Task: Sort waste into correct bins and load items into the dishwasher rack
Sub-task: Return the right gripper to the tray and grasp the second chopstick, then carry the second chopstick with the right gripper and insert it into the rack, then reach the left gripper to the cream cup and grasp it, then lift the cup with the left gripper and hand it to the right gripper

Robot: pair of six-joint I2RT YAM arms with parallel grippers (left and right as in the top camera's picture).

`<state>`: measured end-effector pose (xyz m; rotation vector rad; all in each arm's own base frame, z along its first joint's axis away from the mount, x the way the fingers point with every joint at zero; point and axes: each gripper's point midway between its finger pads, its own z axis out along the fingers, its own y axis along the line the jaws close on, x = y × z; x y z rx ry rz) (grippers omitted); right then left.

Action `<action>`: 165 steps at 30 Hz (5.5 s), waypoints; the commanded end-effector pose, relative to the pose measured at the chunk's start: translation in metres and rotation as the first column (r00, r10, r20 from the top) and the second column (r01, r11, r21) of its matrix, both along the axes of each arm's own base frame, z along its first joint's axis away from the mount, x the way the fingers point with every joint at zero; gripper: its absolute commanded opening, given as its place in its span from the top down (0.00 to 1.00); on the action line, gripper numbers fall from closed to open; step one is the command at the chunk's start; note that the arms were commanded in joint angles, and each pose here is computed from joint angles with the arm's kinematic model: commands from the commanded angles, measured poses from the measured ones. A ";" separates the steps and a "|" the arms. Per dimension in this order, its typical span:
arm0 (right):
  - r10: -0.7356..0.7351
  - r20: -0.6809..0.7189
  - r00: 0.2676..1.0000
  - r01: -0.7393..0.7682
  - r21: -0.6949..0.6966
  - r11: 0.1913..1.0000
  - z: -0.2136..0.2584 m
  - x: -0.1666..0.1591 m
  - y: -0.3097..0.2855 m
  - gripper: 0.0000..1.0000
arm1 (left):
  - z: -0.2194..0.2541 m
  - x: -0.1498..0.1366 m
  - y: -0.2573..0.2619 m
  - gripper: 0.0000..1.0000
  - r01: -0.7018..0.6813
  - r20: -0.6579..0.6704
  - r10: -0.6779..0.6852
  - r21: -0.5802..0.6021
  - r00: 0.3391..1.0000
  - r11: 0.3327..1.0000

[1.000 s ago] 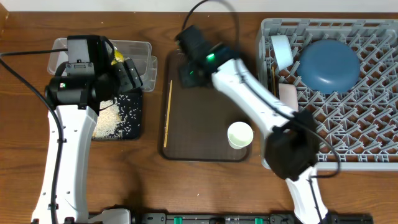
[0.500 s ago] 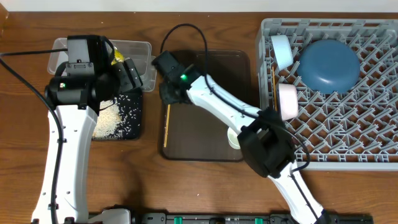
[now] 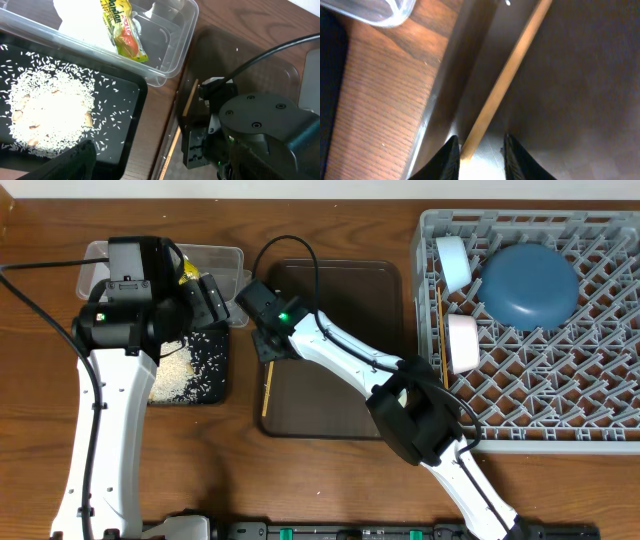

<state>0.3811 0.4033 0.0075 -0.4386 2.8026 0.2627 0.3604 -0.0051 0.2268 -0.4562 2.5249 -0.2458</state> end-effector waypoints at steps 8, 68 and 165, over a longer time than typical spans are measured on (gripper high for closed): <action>-0.007 -0.071 0.997 0.000 -0.095 0.996 -0.024 -0.017 -0.016 0.91 | -0.003 0.000 0.002 0.12 -0.005 -0.009 0.005 0.006 1.000 1.000; -0.383 0.021 0.923 0.364 -0.368 0.856 0.108 0.047 -0.321 0.99 | -0.003 0.000 0.002 0.12 -0.005 -0.009 0.005 0.006 1.000 1.000; -0.278 0.050 0.959 0.270 0.131 0.954 0.245 0.033 -0.315 0.01 | -0.164 -0.083 -0.280 0.94 0.699 -0.323 -0.711 -0.175 0.624 0.693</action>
